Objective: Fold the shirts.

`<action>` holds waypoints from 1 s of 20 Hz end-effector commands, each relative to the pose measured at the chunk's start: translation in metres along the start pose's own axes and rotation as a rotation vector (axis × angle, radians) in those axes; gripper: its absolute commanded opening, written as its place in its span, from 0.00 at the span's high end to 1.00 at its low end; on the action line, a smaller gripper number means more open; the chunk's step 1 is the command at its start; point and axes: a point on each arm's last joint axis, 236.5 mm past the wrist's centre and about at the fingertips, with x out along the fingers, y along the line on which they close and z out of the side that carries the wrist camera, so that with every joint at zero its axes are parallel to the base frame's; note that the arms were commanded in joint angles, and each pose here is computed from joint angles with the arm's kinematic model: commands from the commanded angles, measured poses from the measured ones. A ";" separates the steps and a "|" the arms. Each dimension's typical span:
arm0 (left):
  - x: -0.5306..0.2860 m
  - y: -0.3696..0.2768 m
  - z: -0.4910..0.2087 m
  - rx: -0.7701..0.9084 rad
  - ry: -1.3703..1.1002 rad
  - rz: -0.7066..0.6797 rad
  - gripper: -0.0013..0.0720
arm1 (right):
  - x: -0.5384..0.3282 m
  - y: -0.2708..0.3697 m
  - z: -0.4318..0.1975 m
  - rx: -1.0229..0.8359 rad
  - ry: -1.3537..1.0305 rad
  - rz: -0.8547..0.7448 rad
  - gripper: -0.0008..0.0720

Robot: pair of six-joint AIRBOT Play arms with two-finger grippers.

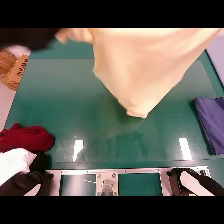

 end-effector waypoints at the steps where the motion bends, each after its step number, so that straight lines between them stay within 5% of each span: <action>1: -0.065 -0.029 0.049 0.134 -0.129 0.039 0.96 | -0.059 0.054 0.045 -0.123 -0.205 0.001 0.96; 9: -0.009 0.100 0.020 0.139 0.014 0.417 0.96 | -0.011 0.006 0.013 0.002 -0.083 -0.013 0.96; 15: 0.162 0.208 -0.148 -0.088 0.349 0.431 0.96 | 0.119 -0.105 -0.121 0.255 0.219 -0.052 0.96; 20: 0.244 0.235 -0.308 -0.384 0.539 0.364 0.96 | 0.213 -0.184 -0.275 0.463 0.516 -0.105 0.96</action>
